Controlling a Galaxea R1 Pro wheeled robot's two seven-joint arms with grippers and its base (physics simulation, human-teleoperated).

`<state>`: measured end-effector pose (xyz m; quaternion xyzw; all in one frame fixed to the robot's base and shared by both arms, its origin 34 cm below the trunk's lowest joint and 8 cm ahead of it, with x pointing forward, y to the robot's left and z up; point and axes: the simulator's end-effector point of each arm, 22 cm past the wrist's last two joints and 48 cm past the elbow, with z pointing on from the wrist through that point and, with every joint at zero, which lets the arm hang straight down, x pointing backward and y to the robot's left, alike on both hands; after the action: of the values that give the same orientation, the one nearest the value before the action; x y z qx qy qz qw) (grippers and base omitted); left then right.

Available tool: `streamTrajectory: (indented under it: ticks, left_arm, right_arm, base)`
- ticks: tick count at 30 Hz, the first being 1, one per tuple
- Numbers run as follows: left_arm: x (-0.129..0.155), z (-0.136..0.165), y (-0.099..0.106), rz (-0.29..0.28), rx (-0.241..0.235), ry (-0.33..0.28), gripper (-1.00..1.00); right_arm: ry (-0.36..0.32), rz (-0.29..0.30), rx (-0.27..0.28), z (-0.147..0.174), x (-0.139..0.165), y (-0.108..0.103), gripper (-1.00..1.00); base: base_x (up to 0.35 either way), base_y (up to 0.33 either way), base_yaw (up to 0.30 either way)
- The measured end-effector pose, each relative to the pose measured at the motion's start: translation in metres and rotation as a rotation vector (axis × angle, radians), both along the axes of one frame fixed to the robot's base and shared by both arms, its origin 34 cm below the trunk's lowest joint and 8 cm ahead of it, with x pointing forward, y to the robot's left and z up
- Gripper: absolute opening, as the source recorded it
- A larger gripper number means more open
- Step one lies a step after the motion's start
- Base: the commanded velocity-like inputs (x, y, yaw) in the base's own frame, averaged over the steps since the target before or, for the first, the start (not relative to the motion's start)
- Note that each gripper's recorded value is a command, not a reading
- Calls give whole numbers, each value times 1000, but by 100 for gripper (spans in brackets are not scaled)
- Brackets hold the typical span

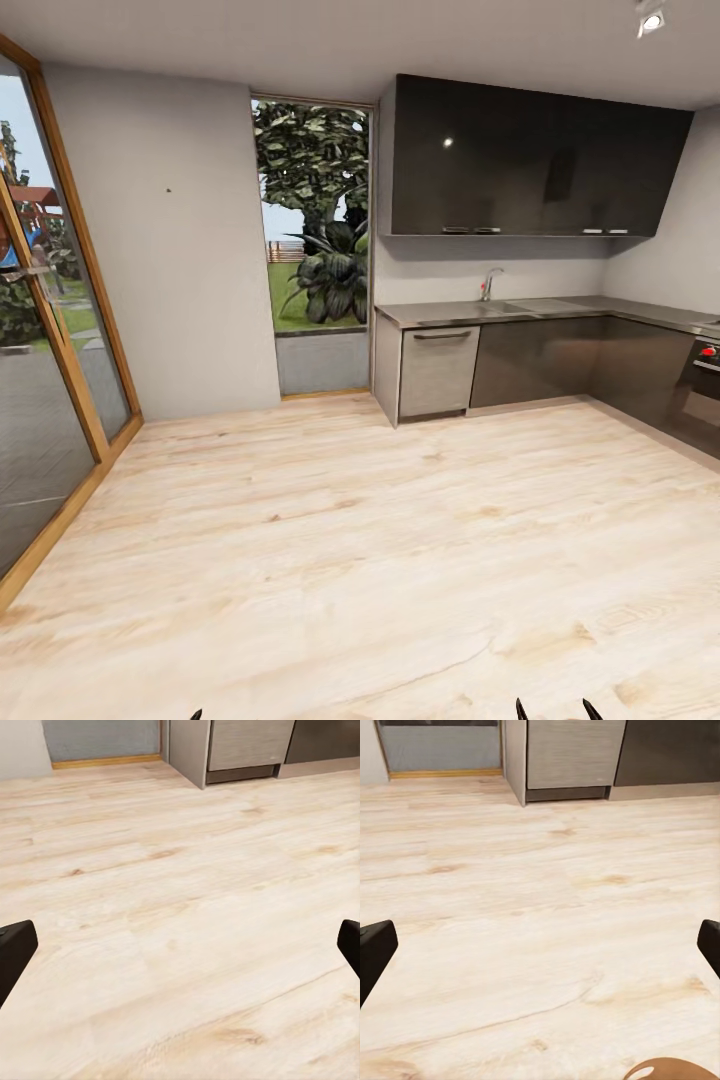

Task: Put the three can of soda from the living room inside the tash can in the kitchen.

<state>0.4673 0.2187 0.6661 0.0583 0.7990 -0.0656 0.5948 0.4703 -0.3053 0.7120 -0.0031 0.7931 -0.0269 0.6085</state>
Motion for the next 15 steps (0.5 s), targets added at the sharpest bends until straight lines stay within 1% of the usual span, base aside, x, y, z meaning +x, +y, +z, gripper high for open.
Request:
streamTrajectory:
  ticks: [15]
  left_arm:
    - [-2,-3,0,0,0,10,100]
  right_arm:
    - [11,-2,0,-4,-1,0,100]
  base:
    - [0,0,0]
